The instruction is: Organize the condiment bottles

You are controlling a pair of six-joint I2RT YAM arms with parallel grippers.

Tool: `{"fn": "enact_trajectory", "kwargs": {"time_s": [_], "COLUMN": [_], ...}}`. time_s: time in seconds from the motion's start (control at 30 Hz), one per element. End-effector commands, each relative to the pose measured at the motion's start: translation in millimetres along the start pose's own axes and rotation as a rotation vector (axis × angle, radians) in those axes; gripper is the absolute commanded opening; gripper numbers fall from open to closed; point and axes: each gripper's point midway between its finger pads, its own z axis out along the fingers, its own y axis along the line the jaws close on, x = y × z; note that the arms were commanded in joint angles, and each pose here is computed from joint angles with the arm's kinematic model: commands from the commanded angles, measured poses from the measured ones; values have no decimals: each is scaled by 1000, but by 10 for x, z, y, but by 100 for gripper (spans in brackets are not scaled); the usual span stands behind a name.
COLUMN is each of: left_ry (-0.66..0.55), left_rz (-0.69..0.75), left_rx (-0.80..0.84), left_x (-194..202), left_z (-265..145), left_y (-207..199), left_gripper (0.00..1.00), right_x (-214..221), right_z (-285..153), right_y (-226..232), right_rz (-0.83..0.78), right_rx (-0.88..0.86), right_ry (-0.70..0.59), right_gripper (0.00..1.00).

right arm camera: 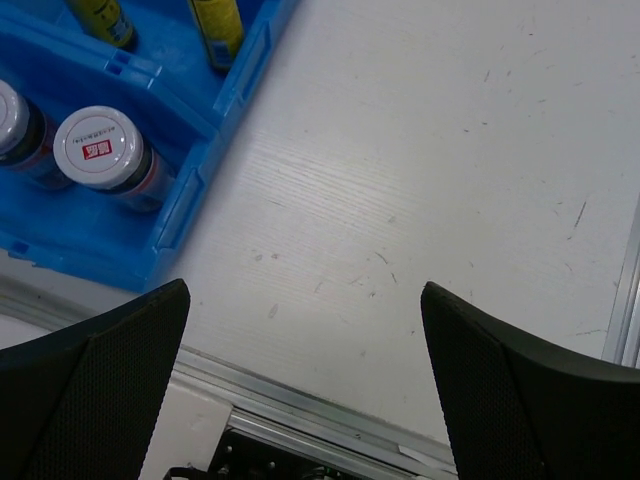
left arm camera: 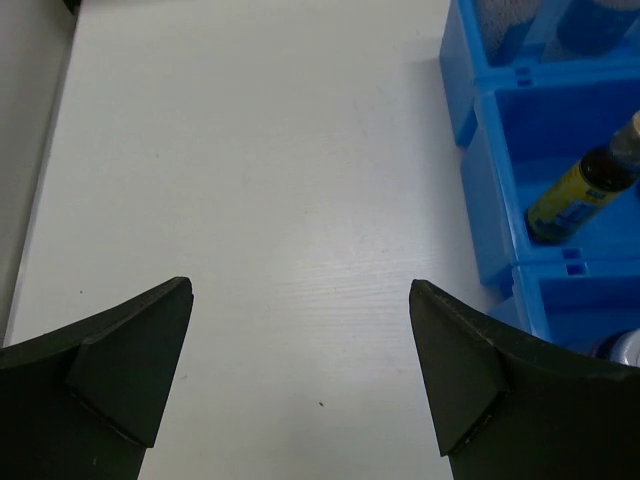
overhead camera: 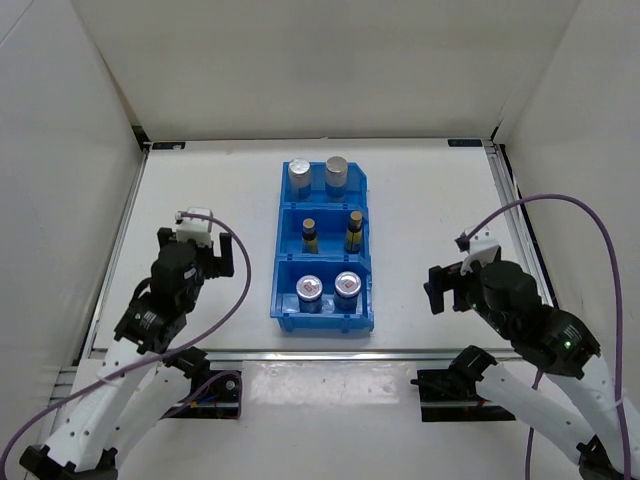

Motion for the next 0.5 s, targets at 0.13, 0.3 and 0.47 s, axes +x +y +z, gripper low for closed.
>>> {"fn": "enact_trajectory", "kwargs": {"time_s": [0.13,0.3,0.47], "left_ry": [-154,-193,-258], "left_rz": [-66,-74,34], "left_rx": [-109,-192,-158], "left_x": [-233,-265,-29], "left_z": [-53,-74,31], "left_y": [241,391,339], "left_gripper": [100,100,100], "right_x": [-102,-127,-102], "right_z": [10,-59,-12], "right_y": [80,44,88], "right_rz": [-15,5,-19], "right_rx": [-47,-45,-65], "right_ry": [-45,-80,-52], "right_gripper": [100,100,100]}}
